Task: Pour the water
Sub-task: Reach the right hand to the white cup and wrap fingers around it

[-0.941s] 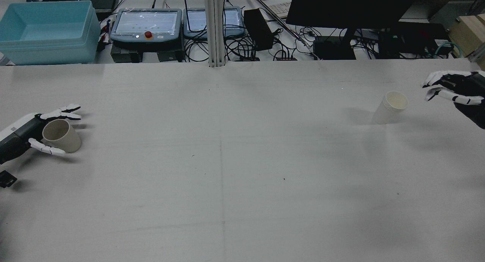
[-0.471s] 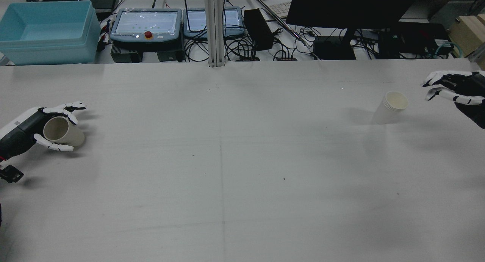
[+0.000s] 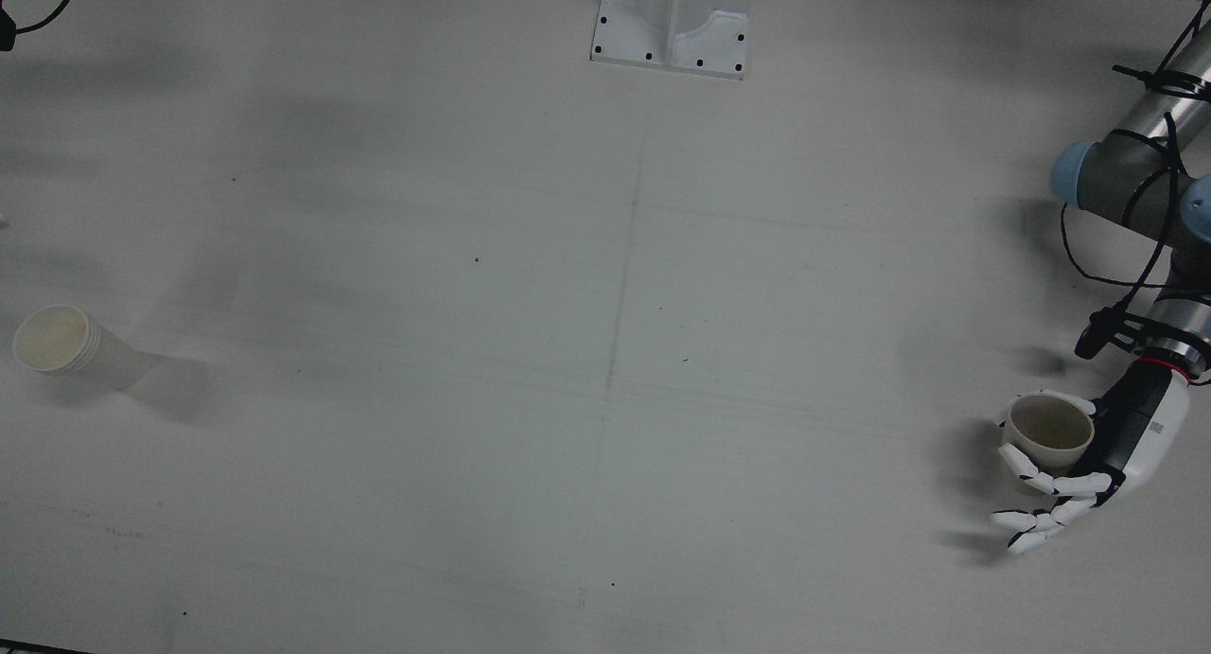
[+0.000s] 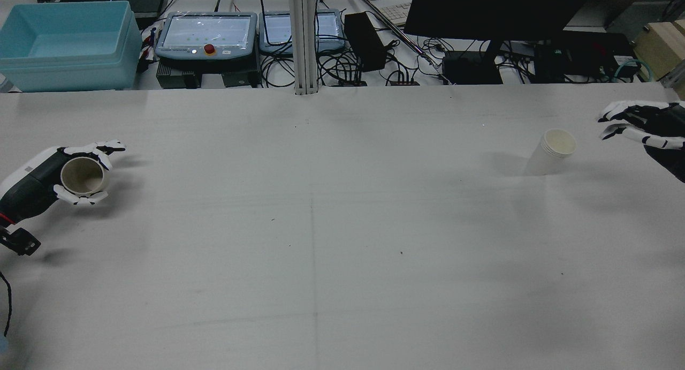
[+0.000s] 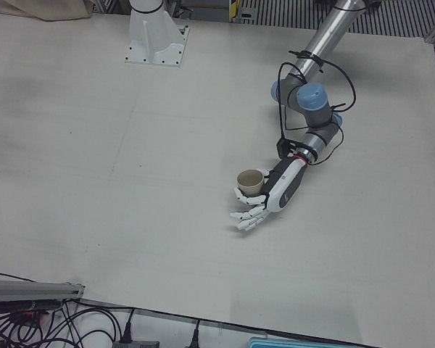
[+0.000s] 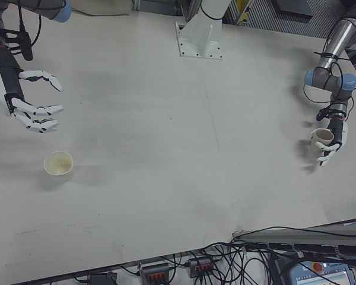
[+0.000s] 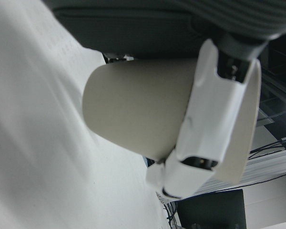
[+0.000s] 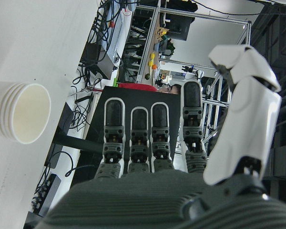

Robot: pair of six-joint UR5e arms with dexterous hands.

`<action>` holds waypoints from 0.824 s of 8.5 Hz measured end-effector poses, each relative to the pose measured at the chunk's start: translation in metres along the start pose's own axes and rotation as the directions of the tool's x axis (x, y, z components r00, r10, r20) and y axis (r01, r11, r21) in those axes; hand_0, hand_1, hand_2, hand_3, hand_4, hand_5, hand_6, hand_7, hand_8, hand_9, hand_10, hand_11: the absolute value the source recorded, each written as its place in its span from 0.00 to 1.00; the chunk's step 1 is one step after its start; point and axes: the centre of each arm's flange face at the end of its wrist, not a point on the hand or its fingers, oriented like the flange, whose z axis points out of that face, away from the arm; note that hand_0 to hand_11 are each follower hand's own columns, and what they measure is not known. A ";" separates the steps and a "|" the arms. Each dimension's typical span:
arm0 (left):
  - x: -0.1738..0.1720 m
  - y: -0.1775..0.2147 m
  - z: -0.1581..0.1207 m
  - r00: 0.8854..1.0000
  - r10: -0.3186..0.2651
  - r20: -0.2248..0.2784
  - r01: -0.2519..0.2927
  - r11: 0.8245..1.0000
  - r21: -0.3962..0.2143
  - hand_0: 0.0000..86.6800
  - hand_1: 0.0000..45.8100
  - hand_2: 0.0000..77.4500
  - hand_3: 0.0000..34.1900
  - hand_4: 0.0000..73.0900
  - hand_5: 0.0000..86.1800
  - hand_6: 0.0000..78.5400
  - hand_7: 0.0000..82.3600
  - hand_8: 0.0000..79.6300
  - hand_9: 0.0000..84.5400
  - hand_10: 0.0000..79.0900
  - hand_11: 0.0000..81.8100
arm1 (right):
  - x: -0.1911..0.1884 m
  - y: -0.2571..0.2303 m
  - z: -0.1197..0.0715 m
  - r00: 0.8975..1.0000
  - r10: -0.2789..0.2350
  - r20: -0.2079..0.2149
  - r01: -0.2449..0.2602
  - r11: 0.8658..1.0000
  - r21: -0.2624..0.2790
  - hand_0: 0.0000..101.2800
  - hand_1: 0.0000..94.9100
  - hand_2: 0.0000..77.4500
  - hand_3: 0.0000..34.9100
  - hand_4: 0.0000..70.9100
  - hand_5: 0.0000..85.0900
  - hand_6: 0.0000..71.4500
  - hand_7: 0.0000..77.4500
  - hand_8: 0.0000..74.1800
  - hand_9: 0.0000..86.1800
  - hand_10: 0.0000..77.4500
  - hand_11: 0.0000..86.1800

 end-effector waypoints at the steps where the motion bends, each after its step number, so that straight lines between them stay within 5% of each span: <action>1: 0.000 0.000 -0.001 1.000 -0.016 0.009 0.016 1.000 0.013 0.93 0.49 0.50 0.00 0.76 0.38 0.30 0.28 0.17 0.14 0.08 0.15 | 0.002 -0.010 -0.002 1.000 0.005 -0.005 -0.005 1.000 0.014 0.51 0.21 0.39 0.00 0.44 0.28 0.31 0.48 0.25 0.35 0.36 0.47; 2: 0.001 0.002 -0.002 0.999 -0.046 0.024 0.045 0.998 0.036 0.93 0.46 0.51 0.00 0.75 0.42 0.32 0.28 0.17 0.14 0.08 0.14 | 0.007 -0.029 -0.006 1.000 0.009 -0.012 -0.008 0.999 0.036 0.51 0.21 0.40 0.00 0.44 0.28 0.31 0.48 0.25 0.35 0.31 0.42; 3: 0.002 0.006 -0.003 0.995 -0.089 0.039 0.086 0.994 0.066 0.92 0.46 0.51 0.00 0.75 0.42 0.32 0.28 0.17 0.14 0.08 0.14 | 0.015 -0.061 -0.007 1.000 0.009 -0.017 -0.009 0.999 0.054 0.51 0.24 0.44 0.00 0.42 0.22 0.23 0.37 0.19 0.23 0.19 0.27; 4: 0.003 0.007 -0.005 0.990 -0.136 0.048 0.131 0.987 0.095 0.92 0.46 0.51 0.00 0.75 0.42 0.32 0.28 0.17 0.14 0.05 0.13 | 0.023 -0.092 -0.007 1.000 0.010 -0.014 -0.009 0.998 0.062 0.51 0.24 0.44 0.00 0.42 0.22 0.23 0.37 0.19 0.23 0.19 0.27; 5: 0.003 0.009 -0.007 0.981 -0.187 0.051 0.180 0.976 0.122 0.92 0.46 0.51 0.00 0.75 0.42 0.31 0.28 0.17 0.14 0.08 0.13 | 0.028 -0.115 -0.008 1.000 0.008 -0.006 -0.007 0.997 0.073 0.52 0.26 0.45 0.00 0.37 0.17 0.17 0.27 0.13 0.16 0.14 0.22; 7: 0.009 0.021 -0.006 0.965 -0.258 0.047 0.248 0.956 0.154 0.92 0.43 0.53 0.00 0.75 0.43 0.31 0.28 0.17 0.14 0.06 0.13 | 0.033 -0.142 -0.016 1.000 -0.006 -0.003 0.006 0.994 0.107 0.52 0.24 0.30 0.00 0.36 0.11 0.14 0.20 0.07 0.08 0.07 0.11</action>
